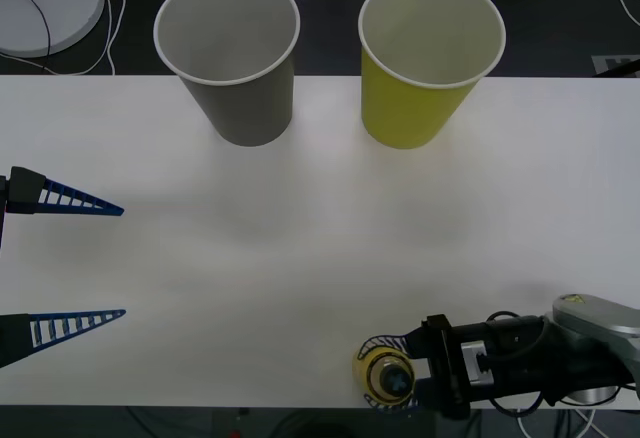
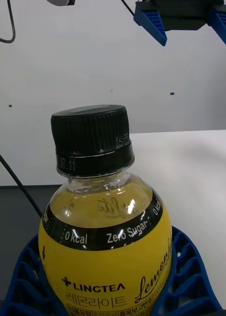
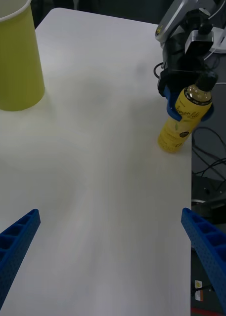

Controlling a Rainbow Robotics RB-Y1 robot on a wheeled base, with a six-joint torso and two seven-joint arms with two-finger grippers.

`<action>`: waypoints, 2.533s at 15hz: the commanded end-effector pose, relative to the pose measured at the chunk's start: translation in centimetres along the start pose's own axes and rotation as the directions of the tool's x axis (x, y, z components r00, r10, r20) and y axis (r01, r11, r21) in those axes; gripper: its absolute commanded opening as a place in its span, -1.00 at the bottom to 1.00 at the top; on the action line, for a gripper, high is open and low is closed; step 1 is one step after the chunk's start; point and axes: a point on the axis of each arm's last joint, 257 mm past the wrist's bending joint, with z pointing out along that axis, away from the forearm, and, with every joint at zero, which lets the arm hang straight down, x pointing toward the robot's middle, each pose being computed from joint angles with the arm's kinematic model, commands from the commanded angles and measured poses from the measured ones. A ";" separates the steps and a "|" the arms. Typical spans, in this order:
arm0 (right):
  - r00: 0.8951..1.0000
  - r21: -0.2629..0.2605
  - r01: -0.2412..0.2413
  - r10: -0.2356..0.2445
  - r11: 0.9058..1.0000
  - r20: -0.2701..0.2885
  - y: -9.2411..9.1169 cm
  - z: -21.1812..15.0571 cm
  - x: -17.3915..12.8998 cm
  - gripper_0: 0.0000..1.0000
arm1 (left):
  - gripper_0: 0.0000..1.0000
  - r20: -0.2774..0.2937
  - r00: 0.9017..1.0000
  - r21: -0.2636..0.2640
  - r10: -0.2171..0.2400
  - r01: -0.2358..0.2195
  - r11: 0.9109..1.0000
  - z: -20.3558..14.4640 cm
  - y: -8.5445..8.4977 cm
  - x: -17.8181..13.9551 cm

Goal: Put the can into the green bin and the plastic bottle into the gray bin

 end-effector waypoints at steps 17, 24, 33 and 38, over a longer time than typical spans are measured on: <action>0.995 0.218 -0.094 0.087 0.971 0.041 -4.9 -5.6 -5.5 -1.00 | 1.00 0.000 1.000 0.000 0.000 0.000 1.000 0.0 0.0 0.0; 0.995 0.380 -0.099 0.101 0.919 0.015 -8.0 -8.1 -8.0 -1.00 | 1.00 0.000 1.000 0.000 0.000 0.000 1.000 0.0 0.0 0.0; 0.987 0.551 -0.123 0.157 0.826 -0.015 -11.6 -8.0 -11.2 -1.00 | 1.00 0.000 1.000 0.000 0.000 0.000 1.000 0.0 0.0 0.0; 0.980 0.609 -0.137 0.195 0.781 -0.030 -13.3 -7.5 -12.4 -1.00 | 1.00 0.000 1.000 0.000 0.000 0.000 1.000 0.0 0.0 0.0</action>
